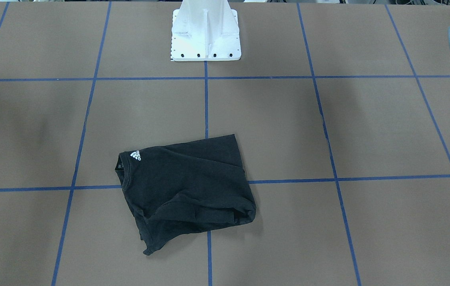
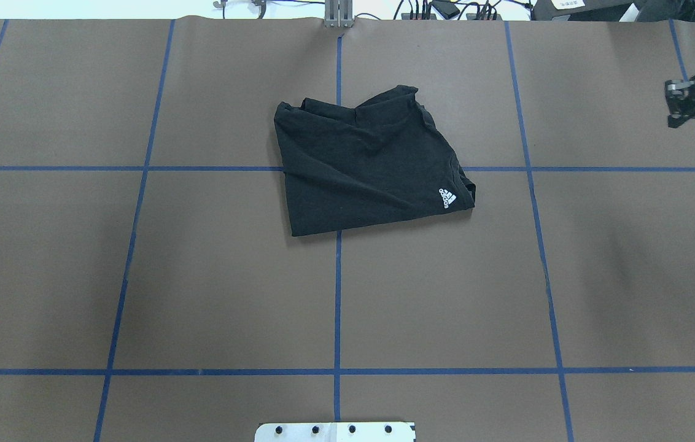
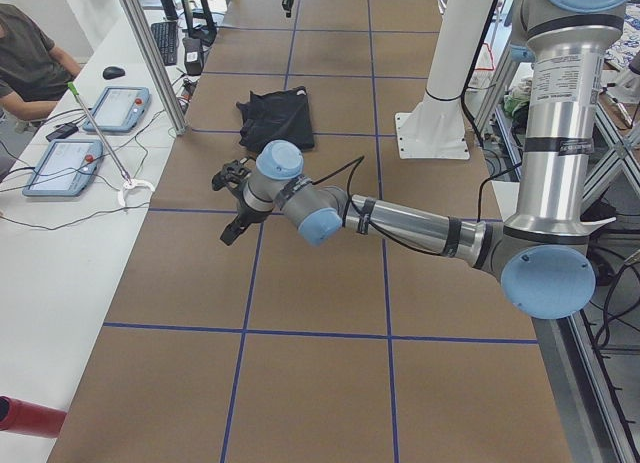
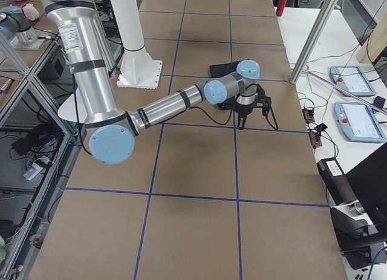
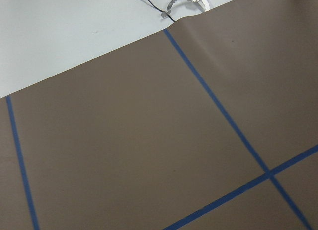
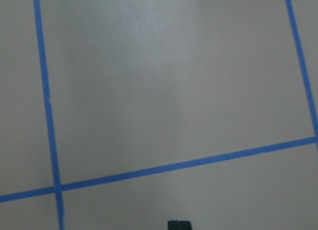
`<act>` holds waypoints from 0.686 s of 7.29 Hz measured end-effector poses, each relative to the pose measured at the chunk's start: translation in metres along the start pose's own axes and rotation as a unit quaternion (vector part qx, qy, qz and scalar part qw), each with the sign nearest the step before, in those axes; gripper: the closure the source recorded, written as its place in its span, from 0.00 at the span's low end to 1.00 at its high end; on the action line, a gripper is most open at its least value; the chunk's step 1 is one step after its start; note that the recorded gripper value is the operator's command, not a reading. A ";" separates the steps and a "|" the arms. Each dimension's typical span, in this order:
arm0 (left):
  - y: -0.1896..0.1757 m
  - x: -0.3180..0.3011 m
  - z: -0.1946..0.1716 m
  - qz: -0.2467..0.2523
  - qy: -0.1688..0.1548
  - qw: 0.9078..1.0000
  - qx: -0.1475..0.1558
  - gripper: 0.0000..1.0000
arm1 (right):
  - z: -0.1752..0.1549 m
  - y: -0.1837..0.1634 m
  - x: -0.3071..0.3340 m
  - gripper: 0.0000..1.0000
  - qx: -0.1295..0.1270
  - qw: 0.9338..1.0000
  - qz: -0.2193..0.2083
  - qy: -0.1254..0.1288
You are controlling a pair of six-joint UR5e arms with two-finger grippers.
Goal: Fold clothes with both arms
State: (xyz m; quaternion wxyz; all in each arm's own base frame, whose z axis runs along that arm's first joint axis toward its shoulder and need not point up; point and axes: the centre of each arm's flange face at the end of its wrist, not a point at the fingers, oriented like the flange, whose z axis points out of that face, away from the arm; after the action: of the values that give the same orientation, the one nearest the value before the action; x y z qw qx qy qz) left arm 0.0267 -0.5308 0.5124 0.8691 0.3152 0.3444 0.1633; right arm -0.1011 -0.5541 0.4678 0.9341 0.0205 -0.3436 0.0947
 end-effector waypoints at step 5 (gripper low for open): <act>0.024 -0.056 0.004 -0.024 0.028 0.999 -0.035 0.01 | -0.011 0.048 0.149 0.00 -0.019 0.997 -0.076 -0.012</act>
State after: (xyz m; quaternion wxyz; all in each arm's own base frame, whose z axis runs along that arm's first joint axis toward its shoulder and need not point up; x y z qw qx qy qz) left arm -0.0115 -0.5425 0.5582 0.8734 0.2713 0.3699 0.1636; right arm 0.0077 -0.4814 0.5541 0.9347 0.0294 -0.3537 0.0166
